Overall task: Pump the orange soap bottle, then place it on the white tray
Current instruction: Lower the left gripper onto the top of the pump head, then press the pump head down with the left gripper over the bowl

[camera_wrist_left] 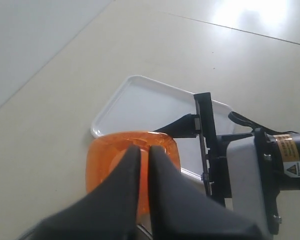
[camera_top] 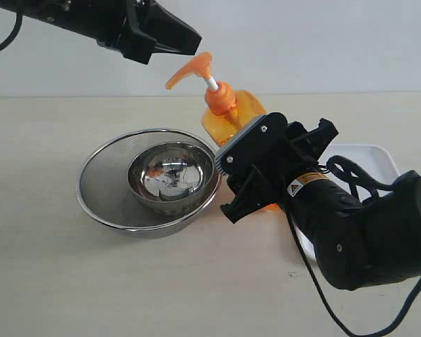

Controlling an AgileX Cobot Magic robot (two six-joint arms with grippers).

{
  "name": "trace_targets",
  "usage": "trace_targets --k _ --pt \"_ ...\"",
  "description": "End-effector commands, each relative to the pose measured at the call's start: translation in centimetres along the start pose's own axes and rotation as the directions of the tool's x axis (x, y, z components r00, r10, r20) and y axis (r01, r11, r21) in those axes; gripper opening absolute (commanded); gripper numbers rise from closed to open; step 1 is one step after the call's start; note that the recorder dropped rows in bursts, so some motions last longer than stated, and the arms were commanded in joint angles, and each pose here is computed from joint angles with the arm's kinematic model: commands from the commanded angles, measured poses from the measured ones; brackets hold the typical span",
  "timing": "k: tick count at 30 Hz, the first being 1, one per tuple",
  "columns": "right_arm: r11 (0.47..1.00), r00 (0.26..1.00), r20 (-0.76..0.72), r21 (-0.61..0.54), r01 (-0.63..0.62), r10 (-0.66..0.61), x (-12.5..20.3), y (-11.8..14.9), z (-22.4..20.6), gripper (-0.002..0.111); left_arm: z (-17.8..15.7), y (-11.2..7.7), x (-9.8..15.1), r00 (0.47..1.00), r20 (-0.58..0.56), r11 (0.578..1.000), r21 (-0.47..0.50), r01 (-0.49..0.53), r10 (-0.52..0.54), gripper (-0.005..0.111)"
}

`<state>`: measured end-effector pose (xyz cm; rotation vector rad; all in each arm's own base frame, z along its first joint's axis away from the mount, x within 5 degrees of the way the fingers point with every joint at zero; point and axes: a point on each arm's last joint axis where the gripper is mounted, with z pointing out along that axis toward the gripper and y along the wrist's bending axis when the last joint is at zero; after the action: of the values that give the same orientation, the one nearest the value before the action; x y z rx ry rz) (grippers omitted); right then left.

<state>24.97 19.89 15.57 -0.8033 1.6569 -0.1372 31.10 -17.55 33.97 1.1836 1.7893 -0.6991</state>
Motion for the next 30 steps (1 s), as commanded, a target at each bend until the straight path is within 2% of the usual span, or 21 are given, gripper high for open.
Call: trace_targets --k 1,20,30 --pt "1.0 0.999 0.037 0.023 0.002 -0.003 -0.5 -0.2 0.0 0.004 0.9 0.4 0.8 1.0 -0.014 0.999 0.019 0.026 -0.025 0.005" --pt "1.0 0.999 0.039 0.024 0.002 -0.003 -0.5 -0.3 0.0 0.004 1.8 0.8 1.4 0.999 -0.019 0.999 0.035 0.036 -0.035 0.005" --pt "1.0 0.999 0.043 0.021 0.004 -0.005 -0.5 -0.2 0.0 0.004 3.6 1.6 3.1 0.995 -0.064 0.995 0.06 0.08 -0.076 0.005"
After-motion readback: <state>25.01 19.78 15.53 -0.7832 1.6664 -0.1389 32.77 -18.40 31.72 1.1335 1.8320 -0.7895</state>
